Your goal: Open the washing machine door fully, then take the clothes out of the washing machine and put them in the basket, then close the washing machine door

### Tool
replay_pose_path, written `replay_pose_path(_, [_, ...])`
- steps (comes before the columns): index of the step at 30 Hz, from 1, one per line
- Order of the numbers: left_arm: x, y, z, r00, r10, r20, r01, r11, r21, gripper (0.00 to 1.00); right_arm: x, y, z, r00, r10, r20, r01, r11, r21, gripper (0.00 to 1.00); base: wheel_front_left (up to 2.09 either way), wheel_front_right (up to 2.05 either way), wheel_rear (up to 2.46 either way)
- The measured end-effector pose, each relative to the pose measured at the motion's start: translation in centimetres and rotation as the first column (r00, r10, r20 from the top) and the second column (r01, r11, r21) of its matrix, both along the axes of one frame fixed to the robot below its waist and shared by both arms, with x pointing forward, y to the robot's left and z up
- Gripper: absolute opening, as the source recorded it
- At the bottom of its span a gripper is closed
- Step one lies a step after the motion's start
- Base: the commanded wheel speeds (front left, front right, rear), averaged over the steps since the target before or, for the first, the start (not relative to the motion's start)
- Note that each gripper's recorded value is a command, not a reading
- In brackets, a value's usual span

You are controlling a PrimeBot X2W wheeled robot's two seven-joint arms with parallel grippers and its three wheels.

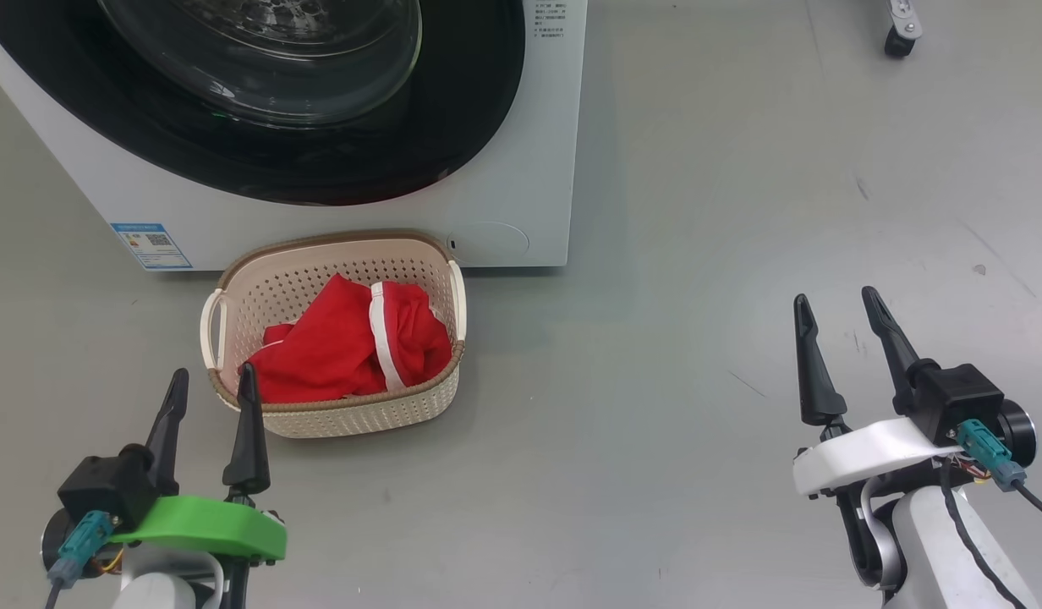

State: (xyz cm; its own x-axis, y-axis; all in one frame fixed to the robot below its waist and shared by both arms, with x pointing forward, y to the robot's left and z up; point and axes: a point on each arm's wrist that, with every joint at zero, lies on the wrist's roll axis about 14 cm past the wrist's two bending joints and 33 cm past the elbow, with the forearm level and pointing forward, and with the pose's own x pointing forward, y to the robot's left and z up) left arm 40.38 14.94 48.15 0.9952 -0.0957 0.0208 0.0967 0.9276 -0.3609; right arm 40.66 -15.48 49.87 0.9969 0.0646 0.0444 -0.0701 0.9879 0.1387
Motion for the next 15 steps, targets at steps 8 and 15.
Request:
replay_pose_path(8, [-0.1,0.2,-0.03,1.0,0.007,-0.002,-0.007,1.0,-0.003,1.0,-0.46,-0.02,-0.23,1.0,-0.001,-0.006,0.001,1.0,-0.006,1.0,0.0,0.0,0.0])
replay_pose_path(15, [-0.4,-0.21,-0.55,1.0,-0.005,-0.019,0.005,1.0,-0.003,1.0,-0.54,0.16,-0.05,1.0,0.004,0.001,-0.004,1.0,-0.013,1.0,0.0,0.0,0.0])
